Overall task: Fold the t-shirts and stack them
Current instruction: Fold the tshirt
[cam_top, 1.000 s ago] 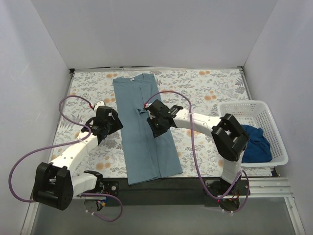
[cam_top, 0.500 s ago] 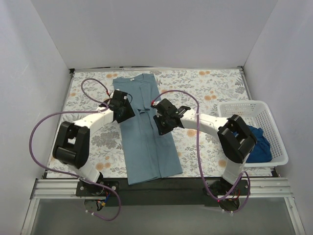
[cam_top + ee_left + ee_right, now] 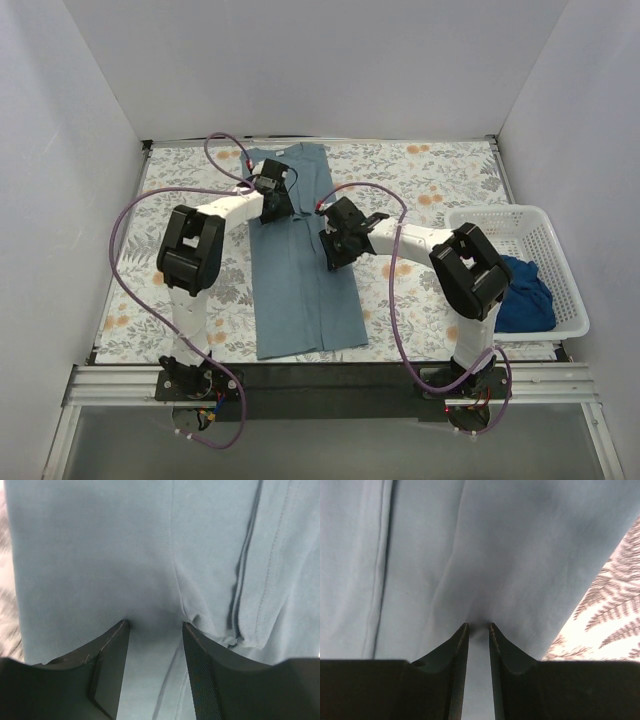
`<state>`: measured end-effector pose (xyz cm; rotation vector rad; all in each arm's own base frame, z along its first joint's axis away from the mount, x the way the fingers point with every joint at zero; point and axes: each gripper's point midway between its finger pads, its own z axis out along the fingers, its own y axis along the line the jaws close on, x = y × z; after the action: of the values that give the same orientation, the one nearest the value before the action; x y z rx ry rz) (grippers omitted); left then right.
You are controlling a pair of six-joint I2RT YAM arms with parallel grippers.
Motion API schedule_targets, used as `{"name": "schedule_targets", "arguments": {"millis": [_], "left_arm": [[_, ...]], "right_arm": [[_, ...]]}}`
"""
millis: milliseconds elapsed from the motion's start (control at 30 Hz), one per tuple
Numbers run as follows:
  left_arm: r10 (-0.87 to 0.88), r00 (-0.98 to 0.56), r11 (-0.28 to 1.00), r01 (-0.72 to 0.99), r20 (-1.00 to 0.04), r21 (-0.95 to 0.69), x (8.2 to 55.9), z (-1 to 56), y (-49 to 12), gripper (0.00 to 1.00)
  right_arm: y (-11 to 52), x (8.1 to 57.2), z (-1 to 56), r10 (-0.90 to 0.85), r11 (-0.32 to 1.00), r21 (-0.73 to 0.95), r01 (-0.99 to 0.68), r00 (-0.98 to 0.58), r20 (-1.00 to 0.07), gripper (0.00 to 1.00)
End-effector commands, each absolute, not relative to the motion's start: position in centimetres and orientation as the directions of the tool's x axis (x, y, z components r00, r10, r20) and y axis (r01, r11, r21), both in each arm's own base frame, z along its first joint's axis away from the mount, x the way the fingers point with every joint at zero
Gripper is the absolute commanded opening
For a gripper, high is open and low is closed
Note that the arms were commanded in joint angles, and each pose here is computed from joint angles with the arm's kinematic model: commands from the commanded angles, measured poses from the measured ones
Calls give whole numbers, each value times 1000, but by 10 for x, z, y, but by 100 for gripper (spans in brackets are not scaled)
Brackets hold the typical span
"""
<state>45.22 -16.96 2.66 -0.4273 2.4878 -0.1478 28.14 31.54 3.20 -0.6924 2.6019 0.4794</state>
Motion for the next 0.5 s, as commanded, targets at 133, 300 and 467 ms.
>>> {"name": "schedule_targets", "arguments": {"millis": [133, 300, 467], "left_arm": [[-283, -802, 958, -256, -526, -125, 474, -2, -190, 48], [-307, -760, 951, -259, -573, -166, 476, 45, -192, 57], [-313, -700, 948, -268, -642, -170, 448, 100, -173, 69]], "right_arm": [[306, 329, 31, -350, 824, 232, -516, -787, -508, 30], [298, 330, 66, -347, 813, 230, -535, -762, -546, 31], [276, 293, 85, -333, 825, 258, -502, -802, -497, 37]]}}
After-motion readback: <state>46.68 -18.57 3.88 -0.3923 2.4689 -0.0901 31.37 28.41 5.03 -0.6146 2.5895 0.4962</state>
